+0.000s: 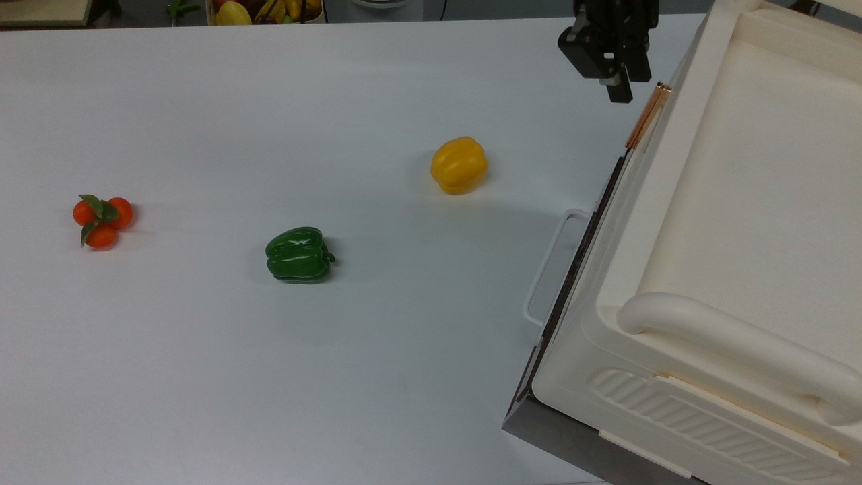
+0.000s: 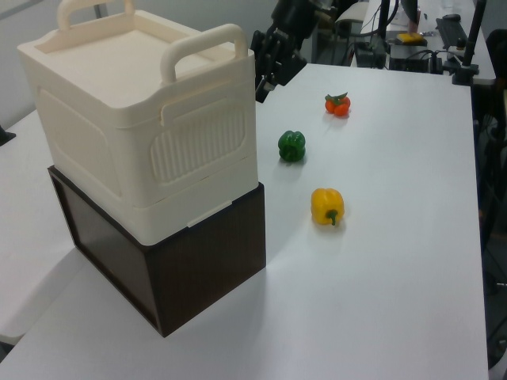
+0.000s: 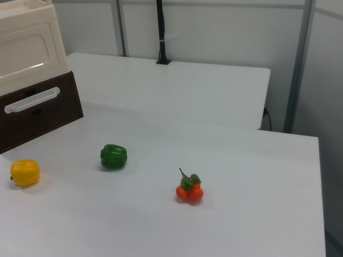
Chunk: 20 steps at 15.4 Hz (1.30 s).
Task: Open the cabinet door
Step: 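Move the gripper down to the orange handle on the cream door, then close the gripper on the orange door handle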
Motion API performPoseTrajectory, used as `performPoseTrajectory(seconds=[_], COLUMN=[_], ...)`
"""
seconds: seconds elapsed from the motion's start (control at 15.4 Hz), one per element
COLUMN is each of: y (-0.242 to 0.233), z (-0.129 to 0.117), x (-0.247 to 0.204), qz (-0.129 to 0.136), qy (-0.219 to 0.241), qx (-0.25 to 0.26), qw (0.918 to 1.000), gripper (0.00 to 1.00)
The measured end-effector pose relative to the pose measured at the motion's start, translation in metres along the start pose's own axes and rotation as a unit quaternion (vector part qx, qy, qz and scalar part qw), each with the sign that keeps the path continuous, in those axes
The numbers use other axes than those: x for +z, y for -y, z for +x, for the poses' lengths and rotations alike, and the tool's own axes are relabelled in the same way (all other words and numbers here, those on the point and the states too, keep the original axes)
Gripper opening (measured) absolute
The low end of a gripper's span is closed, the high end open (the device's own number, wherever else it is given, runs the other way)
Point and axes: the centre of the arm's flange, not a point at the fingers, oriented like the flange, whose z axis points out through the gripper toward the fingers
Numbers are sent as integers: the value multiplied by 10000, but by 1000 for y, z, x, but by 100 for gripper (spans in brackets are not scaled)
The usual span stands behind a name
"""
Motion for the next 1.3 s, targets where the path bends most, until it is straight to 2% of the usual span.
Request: performPoseTrajectory(seconds=[0.39,0.46,0.59,1.3], y=[6,7,6,5], z=[8,8,9,8], x=[9,9,9,8], qz=[0,5,-16,-2], qy=[-155,-156,-161,-143], qx=[-51,-59,-70,-31], qw=[9999,9999,9998,9999], gripper=[34,31,14,14])
